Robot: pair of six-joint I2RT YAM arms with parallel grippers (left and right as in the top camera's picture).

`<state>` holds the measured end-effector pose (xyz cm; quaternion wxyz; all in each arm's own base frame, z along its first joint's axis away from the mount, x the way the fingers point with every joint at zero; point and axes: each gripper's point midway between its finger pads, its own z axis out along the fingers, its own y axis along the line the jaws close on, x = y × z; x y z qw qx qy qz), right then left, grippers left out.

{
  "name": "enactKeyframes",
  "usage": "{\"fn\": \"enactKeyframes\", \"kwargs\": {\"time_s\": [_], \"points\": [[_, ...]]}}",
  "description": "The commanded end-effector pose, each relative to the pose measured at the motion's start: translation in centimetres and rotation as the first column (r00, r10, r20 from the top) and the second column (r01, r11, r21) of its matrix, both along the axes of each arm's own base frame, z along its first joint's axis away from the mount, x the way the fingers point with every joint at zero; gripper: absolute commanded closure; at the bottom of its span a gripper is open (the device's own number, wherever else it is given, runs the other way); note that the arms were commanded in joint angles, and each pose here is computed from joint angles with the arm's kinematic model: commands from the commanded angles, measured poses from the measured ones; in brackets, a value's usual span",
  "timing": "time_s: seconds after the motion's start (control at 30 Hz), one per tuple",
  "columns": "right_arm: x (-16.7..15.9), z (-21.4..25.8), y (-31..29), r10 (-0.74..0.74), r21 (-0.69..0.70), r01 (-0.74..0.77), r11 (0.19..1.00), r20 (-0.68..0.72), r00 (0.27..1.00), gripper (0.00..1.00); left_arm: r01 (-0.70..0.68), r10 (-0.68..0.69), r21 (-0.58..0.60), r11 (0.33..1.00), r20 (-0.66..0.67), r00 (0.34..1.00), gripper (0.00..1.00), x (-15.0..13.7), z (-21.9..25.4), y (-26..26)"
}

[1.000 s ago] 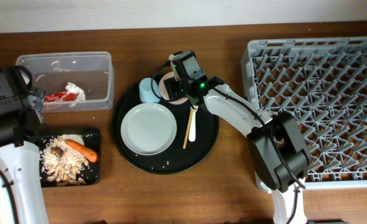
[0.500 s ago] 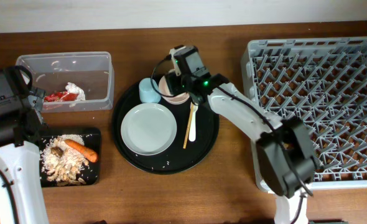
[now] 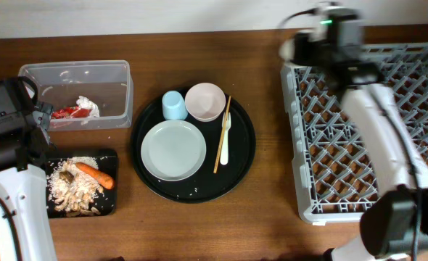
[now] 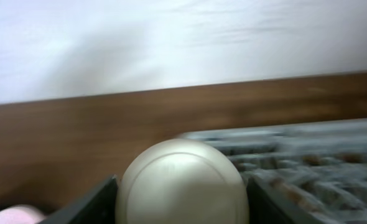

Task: Sort waste into correct bins and load items into the dishwasher rack
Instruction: 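Carry the white cup right and set it upside down in the rack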

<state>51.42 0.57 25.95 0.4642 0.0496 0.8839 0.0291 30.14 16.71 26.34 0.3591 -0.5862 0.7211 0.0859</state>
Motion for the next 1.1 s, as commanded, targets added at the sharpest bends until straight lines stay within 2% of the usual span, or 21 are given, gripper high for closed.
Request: {"fn": "enactKeyframes", "kwargs": {"time_s": [0.0, 0.13, 0.27, 0.43, 0.53, 0.63, 0.77, 0.83, 0.9, 0.93, 0.97, 1.0, 1.07], "points": [[-1.5, 1.6, -9.1, -0.170, -0.022, 0.170, 0.985, 0.011, 0.985, 0.34, -0.013, 0.013, -0.004, 1.000, 0.001, 1.000, 0.01, -0.1, -0.2, 0.2], [-3.7, 1.0, -16.6, -0.319, -0.024, 0.318, 0.948, -0.016, 0.948, 0.34, -0.013, 0.013, -0.004, 1.000, 0.001, 1.000, 0.01, -0.1, -0.2, 0.2], [-5.4, -0.6, -20.8, -0.368, -0.080, 0.362, 0.929, -0.065, 0.928, 0.33, -0.013, 0.013, -0.004, 1.000, 0.001, 1.000, 0.01, -0.1, -0.2, 0.2], [-6.4, -4.4, -23.7, -0.423, -0.082, 0.415, 0.906, -0.161, 0.892, 0.33, -0.013, 0.013, -0.004, 1.000, 0.001, 1.000, 0.01, -0.1, -0.2, 0.2], [-6.8, -5.9, -24.6, -0.442, -0.091, 0.433, 0.897, -0.201, 0.874, 0.29, -0.013, 0.013, -0.004, 1.000, 0.001, 1.000, 0.01, -0.1, -0.2, 0.2], [-6.9, -6.3, -24.5, -0.440, -0.090, 0.431, 0.898, -0.211, 0.873, 0.24, -0.013, 0.013, -0.004, 1.000, 0.001, 1.000, 0.01, -0.1, -0.2, 0.2], [-7.2, -6.2, -23.9, -0.427, -0.081, 0.420, 0.904, -0.225, 0.876, 0.24, -0.013, 0.013, -0.004, 1.000, 0.001, 1.000, 0.01, -0.1, -0.2, 0.2], [-7.0, -4.7, -22.0, -0.365, -0.029, 0.367, 0.930, -0.205, 0.908, 0.21, -0.013, 0.013, -0.004, 1.000, 0.001, 1.000, 0.01, -0.1, -0.2, 0.2], [-6.1, -2.0, -18.3, -0.236, 0.068, 0.247, 0.967, -0.140, 0.962, 0.17, -0.013, 0.013, -0.004, 1.000, 0.001, 1.000, 0.01, -0.1, -0.2, 0.2], [-5.8, -0.8, -16.5, -0.168, 0.110, 0.179, 0.978, -0.107, 0.980, 0.13, -0.013, 0.013, -0.004, 1.000, 0.001, 1.000, 0.01, -0.1, -0.2, 0.2], [-5.3, 1.4, -12.7, -0.029, 0.185, 0.036, 0.982, -0.038, 0.999, 0.02, -0.013, 0.013, -0.004, 1.000, 0.001, 1.000, 0.01, -0.1, -0.2, 0.2], [-5.4, 3.6, -8.4, 0.124, 0.268, -0.129, 0.955, 0.037, 0.992, 0.01, -0.013, 0.013, -0.004, 1.000, 0.001, 1.000, 0.01, -0.1, -0.2, 0.2], [-6.0, 7.3, -0.9, 0.339, 0.410, -0.376, 0.831, 0.163, 0.927, 0.01, -0.013, 0.013, -0.004, 1.000, 0.001, 1.000, 0.01, -0.1, -0.2, 0.2]]}}
